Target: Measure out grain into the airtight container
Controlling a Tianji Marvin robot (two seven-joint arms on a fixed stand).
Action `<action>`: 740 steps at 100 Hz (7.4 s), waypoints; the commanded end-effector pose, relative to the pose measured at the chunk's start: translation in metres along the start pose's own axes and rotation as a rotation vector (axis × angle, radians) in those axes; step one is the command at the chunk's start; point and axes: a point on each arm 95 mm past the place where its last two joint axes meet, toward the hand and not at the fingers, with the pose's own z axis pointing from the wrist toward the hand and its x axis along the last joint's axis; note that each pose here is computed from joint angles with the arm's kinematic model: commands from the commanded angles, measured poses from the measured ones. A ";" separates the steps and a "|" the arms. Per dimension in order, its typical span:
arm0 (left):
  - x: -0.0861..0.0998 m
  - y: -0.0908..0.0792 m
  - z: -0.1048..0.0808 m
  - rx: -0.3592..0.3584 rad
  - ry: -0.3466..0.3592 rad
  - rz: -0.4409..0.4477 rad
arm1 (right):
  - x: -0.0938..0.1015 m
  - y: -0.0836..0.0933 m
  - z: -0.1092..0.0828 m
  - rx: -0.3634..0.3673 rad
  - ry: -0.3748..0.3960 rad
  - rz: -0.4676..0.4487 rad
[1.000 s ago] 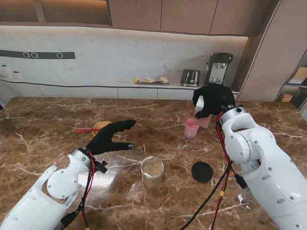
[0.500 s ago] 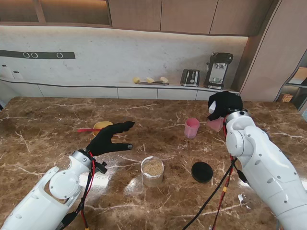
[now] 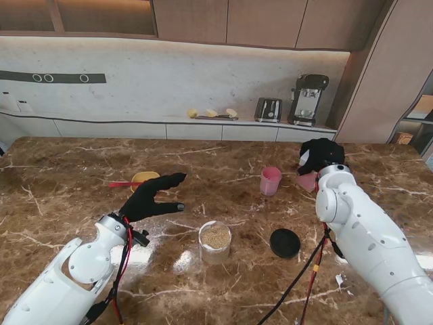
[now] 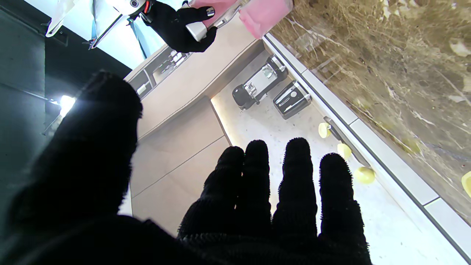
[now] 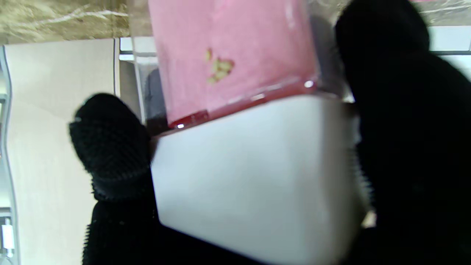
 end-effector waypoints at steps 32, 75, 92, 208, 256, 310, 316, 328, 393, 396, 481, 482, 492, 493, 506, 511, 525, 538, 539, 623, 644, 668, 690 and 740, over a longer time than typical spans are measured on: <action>-0.004 0.006 -0.002 -0.008 -0.010 -0.012 | -0.011 -0.031 -0.008 0.058 -0.088 0.043; -0.005 0.009 -0.002 -0.015 -0.014 -0.013 | -0.014 -0.042 -0.012 0.101 -0.124 0.056; -0.006 0.012 -0.001 -0.018 -0.015 -0.017 | -0.014 -0.038 -0.014 0.128 -0.141 0.045; -0.009 0.019 -0.005 -0.055 -0.035 -0.029 | -0.017 -0.010 -0.017 0.042 -0.059 0.045; -0.013 0.022 -0.015 -0.141 -0.041 -0.008 | -0.005 0.031 -0.085 -0.083 0.153 0.070; -0.031 0.049 -0.028 -0.299 -0.118 -0.006 | 0.026 -0.001 -0.158 0.075 0.271 -0.036; -0.034 0.052 -0.026 -0.305 -0.125 -0.007 | 0.027 -0.007 -0.161 0.097 0.267 -0.046; -0.038 0.057 -0.022 -0.316 -0.137 -0.014 | 0.027 -0.015 -0.166 0.146 0.256 -0.049; -0.050 0.083 -0.019 -0.432 -0.119 -0.042 | 0.034 -0.026 -0.183 0.425 0.286 -0.142; -0.050 0.085 -0.019 -0.437 -0.117 -0.045 | 0.036 -0.028 -0.184 0.439 0.287 -0.148; -0.059 0.114 -0.018 -0.479 -0.103 -0.110 | 0.054 -0.064 -0.195 0.578 0.271 -0.316; -0.059 0.114 -0.018 -0.481 -0.103 -0.110 | 0.055 -0.065 -0.195 0.577 0.272 -0.321; -0.060 0.117 -0.018 -0.492 -0.103 -0.113 | 0.055 -0.068 -0.195 0.579 0.278 -0.343; -0.060 0.117 -0.018 -0.493 -0.102 -0.113 | 0.055 -0.068 -0.195 0.580 0.278 -0.342; -0.060 0.118 -0.018 -0.506 -0.100 -0.111 | 0.056 -0.074 -0.194 0.589 0.275 -0.348; -0.060 0.119 -0.018 -0.511 -0.100 -0.110 | 0.057 -0.076 -0.194 0.590 0.274 -0.350; -0.059 0.120 -0.018 -0.518 -0.101 -0.111 | 0.057 -0.080 -0.193 0.589 0.269 -0.348; -0.058 0.122 -0.018 -0.513 -0.102 -0.116 | 0.057 -0.082 -0.192 0.600 0.264 -0.343; -0.058 0.122 -0.018 -0.513 -0.102 -0.116 | 0.057 -0.082 -0.192 0.602 0.264 -0.343; -0.058 0.123 -0.016 -0.492 -0.109 -0.123 | 0.062 -0.100 -0.176 0.494 0.276 -0.268; -0.057 0.123 -0.015 -0.495 -0.105 -0.121 | 0.062 -0.099 -0.177 0.564 0.299 -0.269; -0.058 0.124 -0.016 -0.500 -0.106 -0.119 | 0.064 -0.104 -0.177 0.573 0.314 -0.278; -0.057 0.125 -0.016 -0.506 -0.106 -0.118 | 0.065 -0.112 -0.176 0.543 0.313 -0.278; -0.058 0.131 -0.016 -0.501 -0.122 -0.125 | 0.063 -0.126 -0.173 0.500 0.305 -0.248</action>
